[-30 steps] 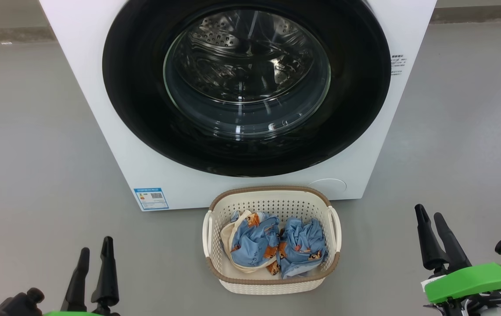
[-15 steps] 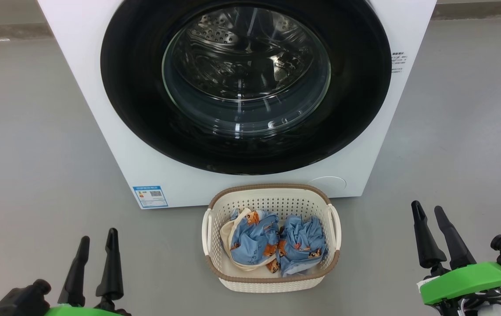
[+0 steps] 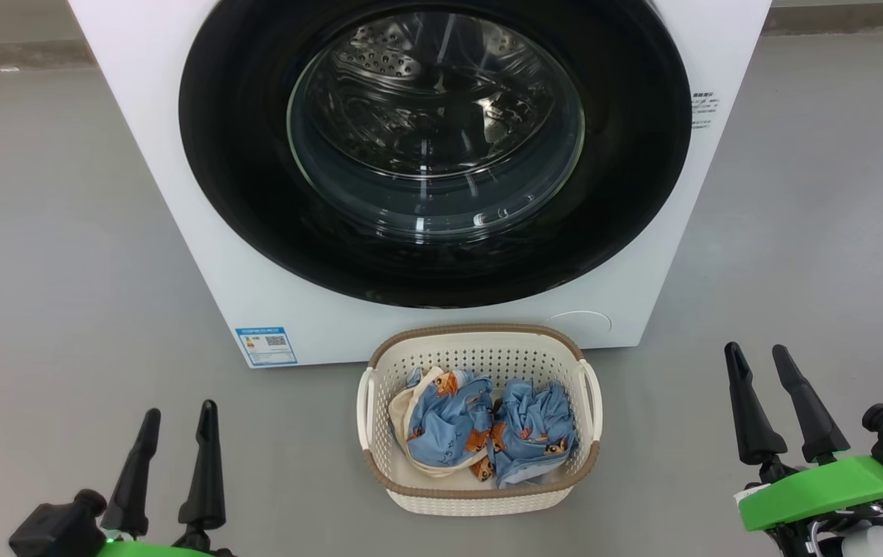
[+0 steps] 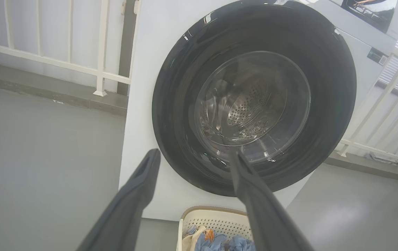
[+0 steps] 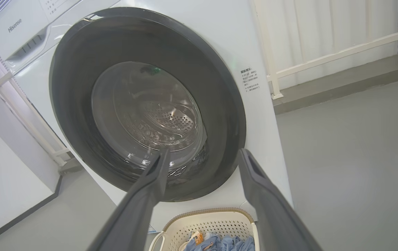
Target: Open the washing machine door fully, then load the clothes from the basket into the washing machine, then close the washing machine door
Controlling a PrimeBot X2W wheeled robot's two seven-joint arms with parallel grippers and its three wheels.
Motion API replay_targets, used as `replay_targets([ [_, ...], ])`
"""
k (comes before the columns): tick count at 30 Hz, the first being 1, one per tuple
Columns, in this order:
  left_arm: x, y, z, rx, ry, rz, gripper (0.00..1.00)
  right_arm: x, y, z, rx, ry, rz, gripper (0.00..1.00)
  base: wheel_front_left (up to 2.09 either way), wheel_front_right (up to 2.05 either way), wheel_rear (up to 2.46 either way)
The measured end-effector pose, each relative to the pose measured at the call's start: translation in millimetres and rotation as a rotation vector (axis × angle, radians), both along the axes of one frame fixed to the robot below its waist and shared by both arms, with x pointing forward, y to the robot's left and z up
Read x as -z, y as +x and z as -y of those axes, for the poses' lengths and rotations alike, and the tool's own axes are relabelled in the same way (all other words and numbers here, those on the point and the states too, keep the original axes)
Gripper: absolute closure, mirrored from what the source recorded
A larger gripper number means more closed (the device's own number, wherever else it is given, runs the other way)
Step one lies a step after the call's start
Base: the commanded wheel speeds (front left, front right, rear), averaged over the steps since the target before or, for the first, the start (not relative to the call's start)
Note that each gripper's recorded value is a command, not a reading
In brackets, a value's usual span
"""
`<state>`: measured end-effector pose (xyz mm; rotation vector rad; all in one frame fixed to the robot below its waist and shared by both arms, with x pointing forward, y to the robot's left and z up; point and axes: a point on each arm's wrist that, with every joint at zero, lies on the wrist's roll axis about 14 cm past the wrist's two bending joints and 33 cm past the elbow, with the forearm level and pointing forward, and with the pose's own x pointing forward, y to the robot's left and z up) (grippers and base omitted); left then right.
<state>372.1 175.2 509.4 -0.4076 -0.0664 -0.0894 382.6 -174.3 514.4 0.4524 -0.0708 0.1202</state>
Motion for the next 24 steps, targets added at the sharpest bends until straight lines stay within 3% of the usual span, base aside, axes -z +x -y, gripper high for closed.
replay_targets([
  [9,-1.4,1.0,2.4,0.013,0.088,0.021,0.0,-2.9,1.3,-1.5,-0.005,-0.074,0.025,0.0,0.0,0.0,0.0],
  [24,2.1,6.0,-2.7,0.0,0.098,0.012,0.0,-2.5,2.1,9.2,0.027,-0.076,0.023,0.0,0.0,0.0,0.0],
])
